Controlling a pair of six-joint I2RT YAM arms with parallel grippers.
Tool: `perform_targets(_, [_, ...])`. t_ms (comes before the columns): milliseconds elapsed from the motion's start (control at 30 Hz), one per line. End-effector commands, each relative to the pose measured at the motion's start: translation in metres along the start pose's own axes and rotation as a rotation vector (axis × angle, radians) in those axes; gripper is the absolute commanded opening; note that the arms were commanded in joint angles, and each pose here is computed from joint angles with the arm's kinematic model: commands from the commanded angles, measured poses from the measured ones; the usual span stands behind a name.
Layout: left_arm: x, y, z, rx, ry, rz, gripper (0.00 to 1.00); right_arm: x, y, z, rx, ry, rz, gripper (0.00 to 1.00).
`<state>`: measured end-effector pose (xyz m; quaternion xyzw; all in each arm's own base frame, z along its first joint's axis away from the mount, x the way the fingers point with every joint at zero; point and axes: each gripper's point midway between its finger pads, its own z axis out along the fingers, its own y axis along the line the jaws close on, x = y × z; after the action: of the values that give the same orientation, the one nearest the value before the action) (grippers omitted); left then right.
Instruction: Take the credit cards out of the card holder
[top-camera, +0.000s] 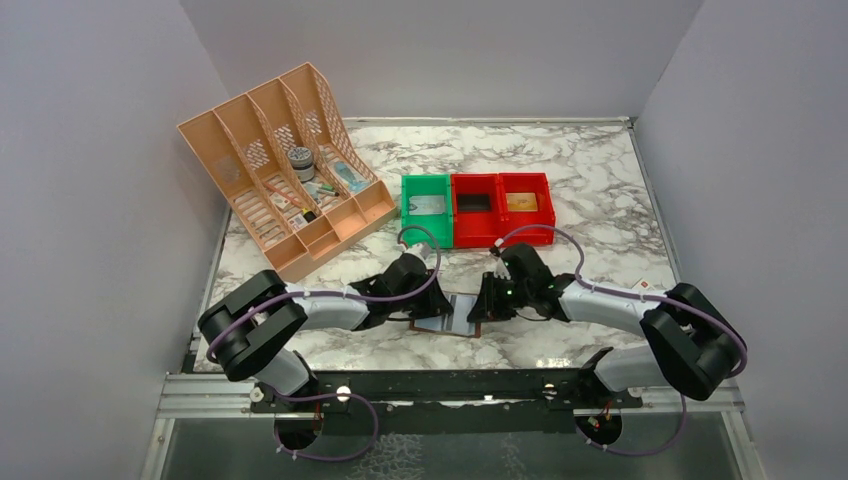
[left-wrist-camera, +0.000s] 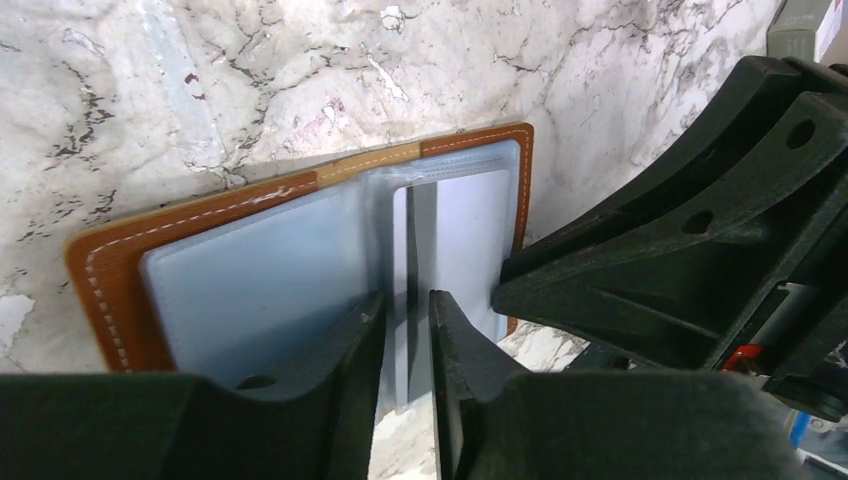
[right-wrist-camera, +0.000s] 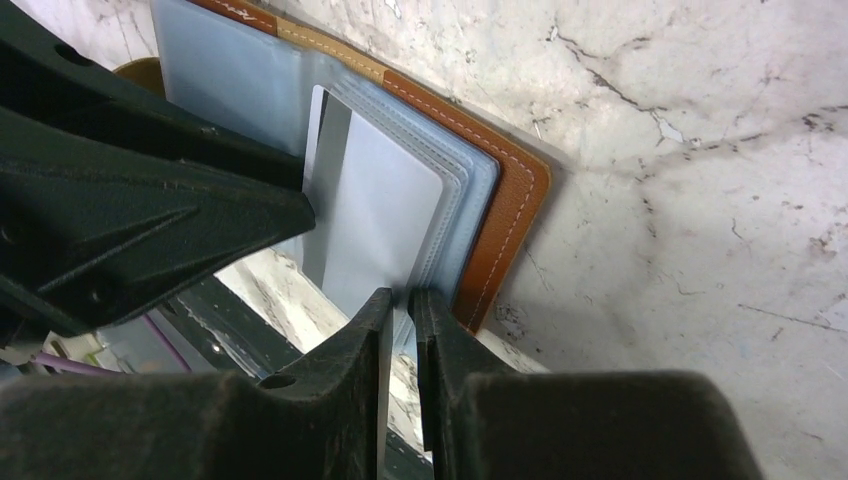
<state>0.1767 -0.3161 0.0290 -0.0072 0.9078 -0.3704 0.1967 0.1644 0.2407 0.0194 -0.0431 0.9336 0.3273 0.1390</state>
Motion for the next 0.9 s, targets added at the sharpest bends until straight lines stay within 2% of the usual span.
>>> perform_targets(0, [0.005,-0.004,0.001,0.015,0.042,0.017,0.27,0.016,-0.038,0.009,0.139,0.023,0.023,0.16])
perform_targets(67, [0.006,-0.005,0.003,0.020,0.053,0.020,0.24,0.015,-0.036,0.010,0.134,0.021,0.021,0.16])
perform_targets(200, [0.002,-0.003,0.000,-0.002,0.029,0.022,0.00,0.009,-0.037,0.009,0.151,0.001,0.015,0.16])
perform_targets(500, [-0.011,-0.003,-0.013,-0.033,-0.036,0.035,0.00,-0.009,-0.045,0.007,0.236,-0.043,-0.036,0.15])
perform_targets(867, [-0.014,0.012,-0.018,-0.089,-0.067,0.020,0.00,-0.028,-0.034,0.002,0.227,-0.073,-0.107,0.16])
